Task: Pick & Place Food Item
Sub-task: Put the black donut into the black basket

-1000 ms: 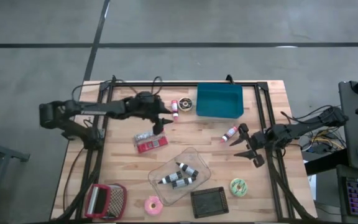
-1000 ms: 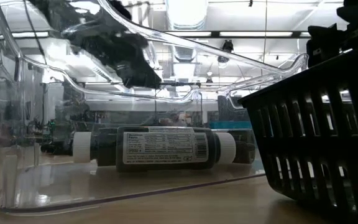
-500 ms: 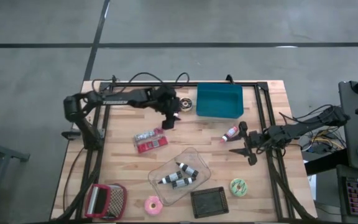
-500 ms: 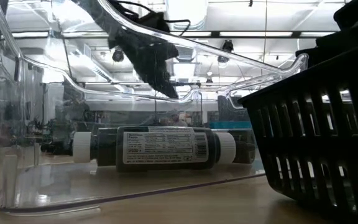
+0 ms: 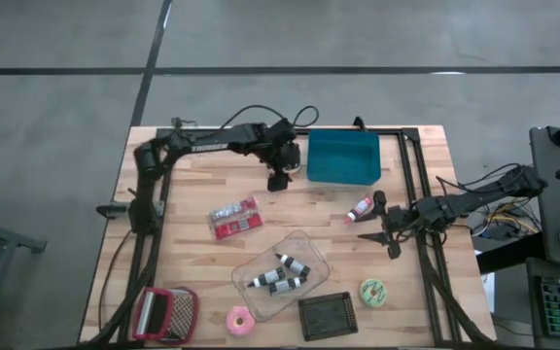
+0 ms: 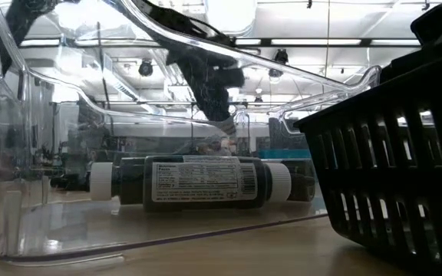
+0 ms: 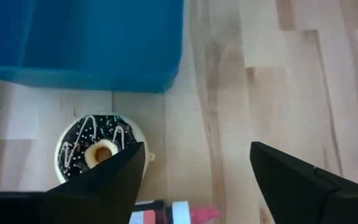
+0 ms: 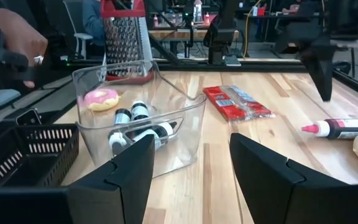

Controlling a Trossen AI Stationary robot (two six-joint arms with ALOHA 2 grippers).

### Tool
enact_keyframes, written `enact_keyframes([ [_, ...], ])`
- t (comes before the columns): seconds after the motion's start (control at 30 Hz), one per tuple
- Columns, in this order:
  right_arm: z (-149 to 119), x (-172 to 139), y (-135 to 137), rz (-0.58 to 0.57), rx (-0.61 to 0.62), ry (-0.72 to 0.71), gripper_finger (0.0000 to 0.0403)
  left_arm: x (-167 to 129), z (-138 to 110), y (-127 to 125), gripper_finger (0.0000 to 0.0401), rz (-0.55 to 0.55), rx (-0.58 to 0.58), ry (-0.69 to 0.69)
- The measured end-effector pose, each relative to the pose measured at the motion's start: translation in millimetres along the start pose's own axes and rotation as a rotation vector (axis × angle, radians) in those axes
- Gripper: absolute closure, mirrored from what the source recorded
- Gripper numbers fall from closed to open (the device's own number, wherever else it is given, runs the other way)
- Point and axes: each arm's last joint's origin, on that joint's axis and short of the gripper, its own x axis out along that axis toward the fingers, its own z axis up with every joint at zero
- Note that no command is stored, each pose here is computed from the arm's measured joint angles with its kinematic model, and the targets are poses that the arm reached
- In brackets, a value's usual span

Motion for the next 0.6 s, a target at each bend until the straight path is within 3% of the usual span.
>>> enact_keyframes([
  [0.2,-1.1,0.0,-0.1,-0.001,0.004,0.012,0.0195,17.1,8.4,10.1,0.0104,-0.042,0.002,0.117],
  [0.6,-3.7,-0.1,-0.4,-0.004,0.007,0.039,0.0195,23.6,9.3,19.7,0.0097,0.028,0.006,0.162],
])
